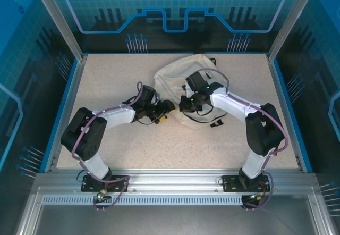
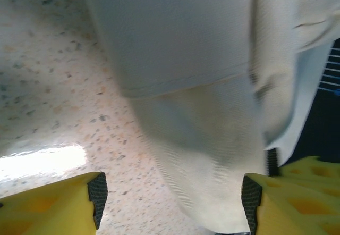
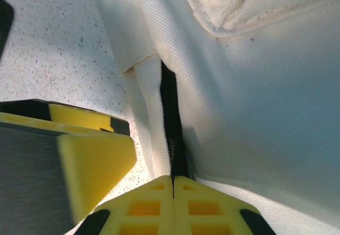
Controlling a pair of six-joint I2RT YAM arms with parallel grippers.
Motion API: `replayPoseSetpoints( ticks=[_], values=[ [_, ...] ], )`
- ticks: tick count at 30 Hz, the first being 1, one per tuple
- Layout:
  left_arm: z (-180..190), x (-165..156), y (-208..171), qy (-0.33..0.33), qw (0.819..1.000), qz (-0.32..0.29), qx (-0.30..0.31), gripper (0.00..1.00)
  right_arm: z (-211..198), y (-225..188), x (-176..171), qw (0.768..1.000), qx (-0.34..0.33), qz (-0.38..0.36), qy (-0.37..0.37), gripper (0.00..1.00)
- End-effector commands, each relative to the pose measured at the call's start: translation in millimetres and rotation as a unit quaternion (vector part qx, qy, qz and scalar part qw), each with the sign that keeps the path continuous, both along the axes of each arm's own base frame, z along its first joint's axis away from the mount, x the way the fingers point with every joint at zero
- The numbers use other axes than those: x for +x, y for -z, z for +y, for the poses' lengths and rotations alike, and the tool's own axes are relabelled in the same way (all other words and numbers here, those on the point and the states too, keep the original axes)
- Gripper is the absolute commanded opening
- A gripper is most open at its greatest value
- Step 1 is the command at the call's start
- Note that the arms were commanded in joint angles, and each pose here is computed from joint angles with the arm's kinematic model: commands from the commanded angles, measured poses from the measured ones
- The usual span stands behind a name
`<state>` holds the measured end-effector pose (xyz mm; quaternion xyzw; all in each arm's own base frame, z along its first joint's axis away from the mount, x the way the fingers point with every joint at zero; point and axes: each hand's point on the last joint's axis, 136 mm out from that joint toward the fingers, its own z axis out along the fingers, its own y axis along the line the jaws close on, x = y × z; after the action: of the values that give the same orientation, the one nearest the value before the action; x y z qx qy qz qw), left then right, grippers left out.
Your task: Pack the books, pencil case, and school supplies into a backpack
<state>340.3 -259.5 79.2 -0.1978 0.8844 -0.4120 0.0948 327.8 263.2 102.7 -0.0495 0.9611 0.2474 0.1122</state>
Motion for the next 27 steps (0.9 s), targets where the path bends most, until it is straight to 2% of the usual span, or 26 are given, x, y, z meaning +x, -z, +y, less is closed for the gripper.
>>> replayPoseSetpoints(
  ticks=[1, 7, 12, 19, 23, 27],
  values=[
    [-9, 15, -19, -0.009, 0.999, -0.022, -0.043, 0.68, -4, -9, -3, 0.999, 0.033, 0.013, 0.025, 0.07],
    [-18, 18, -21, -0.009, 0.997, -0.023, -0.078, 0.67, -7, -7, 0, 0.994, 0.09, 0.032, 0.057, 0.07],
    [-27, 21, -13, -0.001, 0.996, -0.003, -0.091, 0.63, -5, -7, -1, 0.992, 0.108, 0.038, 0.054, 0.07],
    [-29, 14, 5, 0.012, 0.998, 0.039, -0.038, 0.56, -3, -5, -2, 0.992, 0.112, 0.043, 0.047, 0.07],
    [-31, 15, 11, 0.015, 0.998, 0.05, -0.036, 0.51, -5, -4, -2, 0.992, 0.108, 0.043, 0.049, 0.08],
    [-32, 15, 15, 0.018, 0.998, 0.059, -0.032, 0.39, -8, -2, -4, 0.992, 0.101, 0.045, 0.053, 0.09]
  ],
)
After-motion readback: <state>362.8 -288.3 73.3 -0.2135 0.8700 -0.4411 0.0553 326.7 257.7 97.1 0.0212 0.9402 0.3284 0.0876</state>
